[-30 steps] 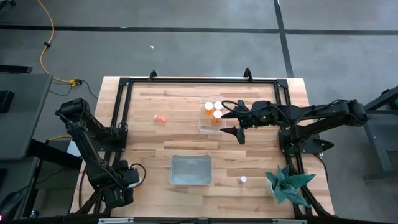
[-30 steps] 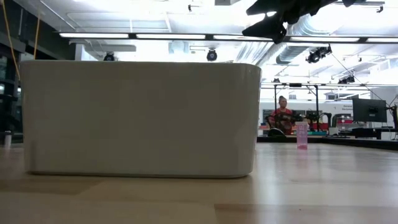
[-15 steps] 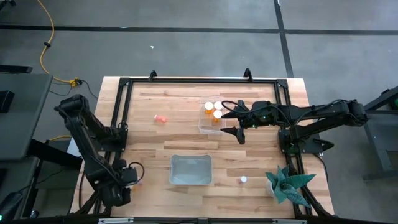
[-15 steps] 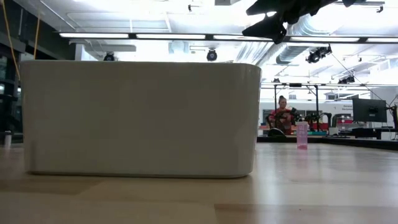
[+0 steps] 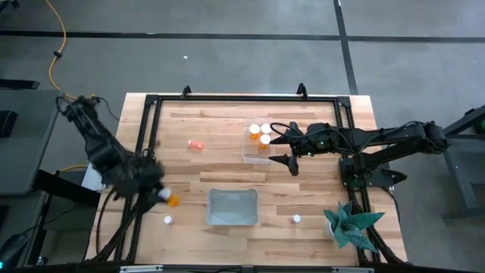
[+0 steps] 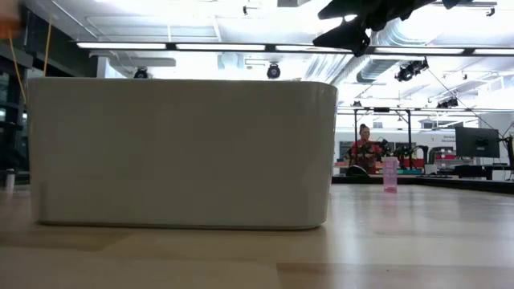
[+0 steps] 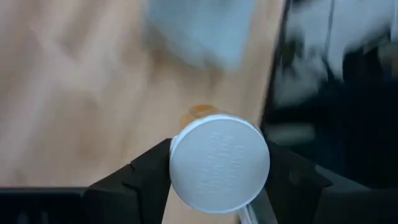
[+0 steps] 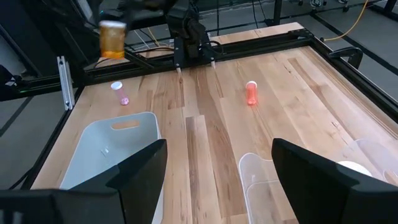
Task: Pick and place medicine bottles into bin by pill shape (circle, oval)
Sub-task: Put the orange pill bottle into the transparent bin
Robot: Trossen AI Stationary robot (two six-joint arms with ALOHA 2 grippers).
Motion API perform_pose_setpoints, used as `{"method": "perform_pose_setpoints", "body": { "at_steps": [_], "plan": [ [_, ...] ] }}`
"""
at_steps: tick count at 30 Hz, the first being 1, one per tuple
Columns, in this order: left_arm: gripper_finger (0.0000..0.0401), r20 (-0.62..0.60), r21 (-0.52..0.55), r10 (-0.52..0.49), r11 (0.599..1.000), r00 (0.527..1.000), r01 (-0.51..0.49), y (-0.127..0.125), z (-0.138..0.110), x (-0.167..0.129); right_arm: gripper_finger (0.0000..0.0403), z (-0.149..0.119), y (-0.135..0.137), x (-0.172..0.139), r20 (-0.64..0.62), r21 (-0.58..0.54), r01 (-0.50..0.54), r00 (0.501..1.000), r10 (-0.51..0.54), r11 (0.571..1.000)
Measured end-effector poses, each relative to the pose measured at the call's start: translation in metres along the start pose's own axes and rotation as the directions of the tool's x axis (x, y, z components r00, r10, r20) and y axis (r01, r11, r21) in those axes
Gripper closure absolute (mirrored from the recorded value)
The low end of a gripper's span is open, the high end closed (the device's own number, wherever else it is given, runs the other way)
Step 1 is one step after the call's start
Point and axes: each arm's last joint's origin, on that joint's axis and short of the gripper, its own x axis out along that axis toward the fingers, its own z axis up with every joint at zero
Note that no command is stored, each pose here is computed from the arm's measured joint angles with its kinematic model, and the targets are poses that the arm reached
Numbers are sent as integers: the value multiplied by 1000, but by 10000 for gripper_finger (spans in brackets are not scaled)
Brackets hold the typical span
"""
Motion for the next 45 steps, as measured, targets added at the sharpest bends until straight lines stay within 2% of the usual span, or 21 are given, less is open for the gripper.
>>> {"method": "perform_pose_setpoints", "body": {
  "at_steps": [6,11,14,18,25,28,35,42,45],
  "plan": [
    [192,225,146,111,978,968,-147,18,50,9,120,2,0,0,19,0,-3,1000,3,1000],
    [192,347,271,198,915,917,-300,27,105,14,120,6,1,0,58,3,-9,998,9,1000],
    [192,340,330,253,869,906,-367,35,141,15,120,9,1,0,96,4,-16,995,15,1000],
    [192,295,383,268,846,917,-370,46,188,25,120,15,2,-1,151,3,-20,988,19,1000],
    [192,123,489,309,808,943,-328,70,252,79,120,23,2,-3,244,11,-5,970,2,1000],
    [192,55,519,340,794,939,-318,78,271,108,120,27,3,-4,284,10,-10,959,6,1000],
    [192,5,559,360,773,933,-301,88,304,161,120,29,2,-4,304,25,25,952,-32,999],
    [192,-65,596,415,746,908,-298,109,306,200,120,29,2,-4,304,26,27,952,-34,999],
    [192,-98,597,432,746,896,-294,121,305,210,120,29,2,-4,303,26,28,953,-34,999]
  ]
}}
